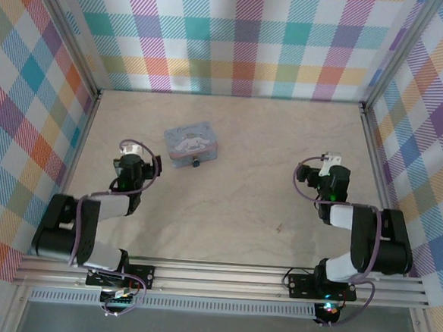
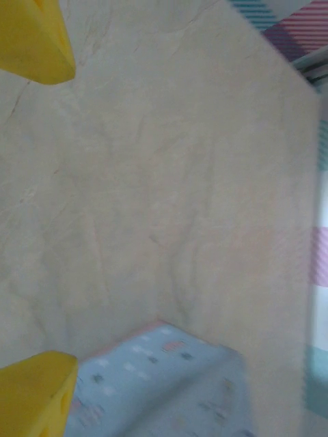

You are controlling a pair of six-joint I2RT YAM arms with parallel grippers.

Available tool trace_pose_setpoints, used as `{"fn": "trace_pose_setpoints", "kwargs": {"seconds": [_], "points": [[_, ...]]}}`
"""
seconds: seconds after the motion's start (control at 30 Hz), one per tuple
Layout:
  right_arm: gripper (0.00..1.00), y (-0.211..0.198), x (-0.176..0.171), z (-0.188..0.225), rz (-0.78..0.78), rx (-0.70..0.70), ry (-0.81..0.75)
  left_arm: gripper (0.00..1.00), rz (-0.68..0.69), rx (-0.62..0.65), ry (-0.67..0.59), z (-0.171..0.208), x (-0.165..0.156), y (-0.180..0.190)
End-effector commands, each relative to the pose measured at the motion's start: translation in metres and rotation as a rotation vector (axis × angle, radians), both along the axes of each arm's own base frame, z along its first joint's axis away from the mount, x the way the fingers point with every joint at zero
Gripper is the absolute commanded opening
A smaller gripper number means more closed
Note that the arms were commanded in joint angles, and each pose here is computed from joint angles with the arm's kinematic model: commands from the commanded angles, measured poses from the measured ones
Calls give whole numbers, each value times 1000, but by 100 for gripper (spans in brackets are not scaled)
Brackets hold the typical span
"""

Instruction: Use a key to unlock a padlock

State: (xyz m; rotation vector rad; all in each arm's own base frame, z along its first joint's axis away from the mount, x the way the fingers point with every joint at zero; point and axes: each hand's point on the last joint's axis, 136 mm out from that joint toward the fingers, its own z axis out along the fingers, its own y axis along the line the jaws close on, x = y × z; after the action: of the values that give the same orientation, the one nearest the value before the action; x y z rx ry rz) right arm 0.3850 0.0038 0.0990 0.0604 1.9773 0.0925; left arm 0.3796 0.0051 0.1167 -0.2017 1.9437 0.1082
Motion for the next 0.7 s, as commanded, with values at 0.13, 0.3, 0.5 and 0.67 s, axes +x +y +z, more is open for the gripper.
{"fn": "trace_pose_setpoints", "kwargs": {"seconds": [0.13,0.3,0.5,0.67], "points": [[100,-3,-18,68,-104,151,80,100,5,-243,-44,66,1,-14],[100,14,-53,85,-185,451,247,100,-146,-445,10,85,-3,-65],[99,49,-108,46,-273,642,544,100,-349,-518,60,95,-19,-146],[93,69,-145,14,-330,669,712,100,-476,-529,74,98,-26,-202]]}}
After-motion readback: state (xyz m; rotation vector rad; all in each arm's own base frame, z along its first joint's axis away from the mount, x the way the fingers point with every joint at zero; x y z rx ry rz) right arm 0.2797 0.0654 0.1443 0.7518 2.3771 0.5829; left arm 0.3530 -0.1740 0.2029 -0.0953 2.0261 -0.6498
